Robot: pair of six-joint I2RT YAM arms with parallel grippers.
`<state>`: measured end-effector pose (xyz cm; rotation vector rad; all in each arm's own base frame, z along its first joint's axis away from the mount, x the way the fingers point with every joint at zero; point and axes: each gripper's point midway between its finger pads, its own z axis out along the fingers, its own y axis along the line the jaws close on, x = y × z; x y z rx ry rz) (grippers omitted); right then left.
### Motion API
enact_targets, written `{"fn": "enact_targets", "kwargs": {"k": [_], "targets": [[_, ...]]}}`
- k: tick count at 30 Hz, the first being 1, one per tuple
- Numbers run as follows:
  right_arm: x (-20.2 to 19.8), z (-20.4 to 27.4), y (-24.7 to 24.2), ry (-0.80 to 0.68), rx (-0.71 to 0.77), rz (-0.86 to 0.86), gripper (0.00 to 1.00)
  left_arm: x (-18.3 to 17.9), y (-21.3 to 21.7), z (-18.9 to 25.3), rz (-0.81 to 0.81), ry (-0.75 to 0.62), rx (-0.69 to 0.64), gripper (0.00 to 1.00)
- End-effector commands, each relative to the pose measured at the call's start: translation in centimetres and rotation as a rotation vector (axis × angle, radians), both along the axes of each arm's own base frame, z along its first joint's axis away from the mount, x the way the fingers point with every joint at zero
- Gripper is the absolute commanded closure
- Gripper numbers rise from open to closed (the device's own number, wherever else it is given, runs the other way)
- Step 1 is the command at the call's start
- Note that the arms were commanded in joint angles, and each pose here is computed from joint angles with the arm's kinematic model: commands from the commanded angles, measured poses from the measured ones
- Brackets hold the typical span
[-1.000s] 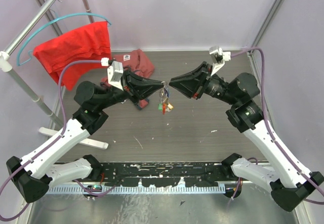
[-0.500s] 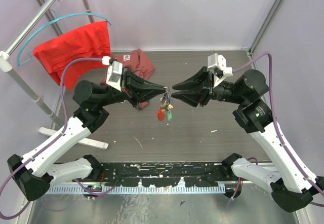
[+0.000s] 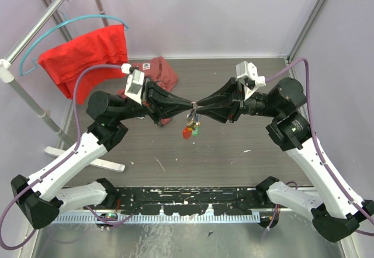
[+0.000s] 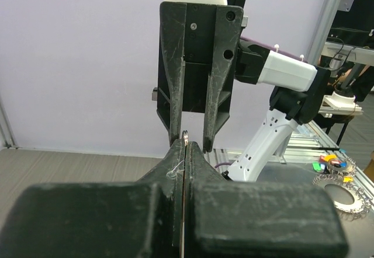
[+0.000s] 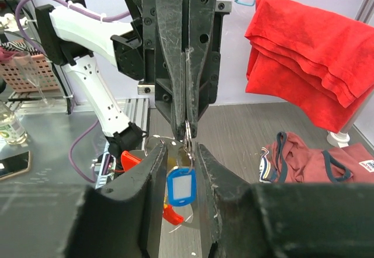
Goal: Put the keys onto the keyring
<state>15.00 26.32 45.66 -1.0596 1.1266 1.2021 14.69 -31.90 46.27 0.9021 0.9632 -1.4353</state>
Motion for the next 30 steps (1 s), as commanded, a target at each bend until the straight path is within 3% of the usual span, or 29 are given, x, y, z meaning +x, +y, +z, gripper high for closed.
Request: {"fn": "enact_targets", "kwargs": {"k": [1, 19, 27, 30], "targets": [[-0.8, 1.8, 0.0, -0.054, 0.049, 0.03, 0.7, -0.9, 0.7, 2.8, -0.013, -0.066, -0.062, 1.0], [-0.5, 0.8, 0.5, -0.017, 0.032, 0.043, 0.75, -0.7, 0.7, 3.0, -0.005, -0.064, -0.067, 1.0], [0.0, 1.0, 0.4, -0.009, 0.039, 0.014, 0.99, -0.6, 0.6, 2.9, -0.005, -0.06, -0.063, 1.0], [0.5, 0.7, 0.4, -0.002, 0.012, -0.011, 0.99, -0.7, 0.6, 2.7, -0.011, -0.057, -0.051, 0.94]]}}
